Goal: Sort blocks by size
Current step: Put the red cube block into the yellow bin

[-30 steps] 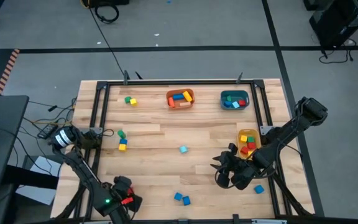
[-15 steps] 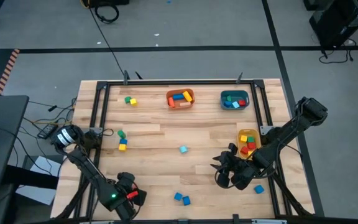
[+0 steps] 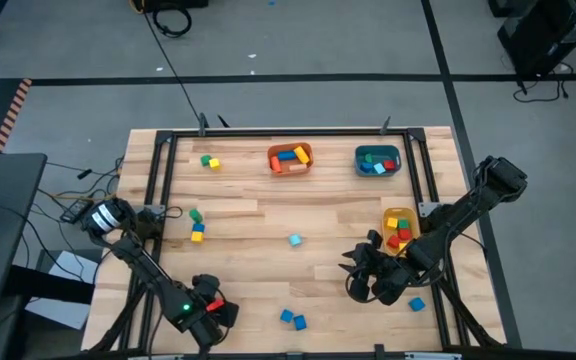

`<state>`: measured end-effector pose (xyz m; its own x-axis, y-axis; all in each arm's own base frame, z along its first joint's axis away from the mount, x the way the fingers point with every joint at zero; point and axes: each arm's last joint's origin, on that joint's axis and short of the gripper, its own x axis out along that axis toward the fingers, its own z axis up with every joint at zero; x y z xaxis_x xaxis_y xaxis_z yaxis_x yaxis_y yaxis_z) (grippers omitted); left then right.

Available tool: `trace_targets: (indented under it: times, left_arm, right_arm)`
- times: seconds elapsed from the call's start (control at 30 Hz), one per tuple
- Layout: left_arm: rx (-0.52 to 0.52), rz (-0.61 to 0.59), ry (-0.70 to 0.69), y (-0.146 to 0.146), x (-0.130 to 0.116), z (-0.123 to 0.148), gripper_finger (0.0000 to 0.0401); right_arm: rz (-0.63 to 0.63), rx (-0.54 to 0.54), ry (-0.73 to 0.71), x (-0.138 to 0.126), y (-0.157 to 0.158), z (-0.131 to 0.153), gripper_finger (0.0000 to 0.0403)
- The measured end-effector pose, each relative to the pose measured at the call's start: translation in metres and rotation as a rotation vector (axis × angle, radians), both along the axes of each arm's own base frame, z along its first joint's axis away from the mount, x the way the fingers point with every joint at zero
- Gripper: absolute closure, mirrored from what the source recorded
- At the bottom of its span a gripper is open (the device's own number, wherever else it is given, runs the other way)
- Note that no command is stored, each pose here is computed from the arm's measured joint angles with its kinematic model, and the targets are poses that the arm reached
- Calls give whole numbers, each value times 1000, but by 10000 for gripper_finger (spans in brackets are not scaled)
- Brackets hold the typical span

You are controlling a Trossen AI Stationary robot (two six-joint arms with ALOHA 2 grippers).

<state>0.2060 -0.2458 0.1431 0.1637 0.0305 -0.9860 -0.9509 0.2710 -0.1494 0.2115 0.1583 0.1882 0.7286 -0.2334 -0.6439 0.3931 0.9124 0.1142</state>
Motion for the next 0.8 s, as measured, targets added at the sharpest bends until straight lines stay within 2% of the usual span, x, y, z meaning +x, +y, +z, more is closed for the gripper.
trace_targets:
  times: [0.3, 0.8]
  left_arm:
    - [6, -27, 17, 1, -1, -1, 263]
    - [8, -28, -16, -3, 2, 2, 264]
  right_arm:
    - [4, -2, -1, 0, 0, 0, 245]
    - [2, 34, -45, 4, 3, 3, 245]
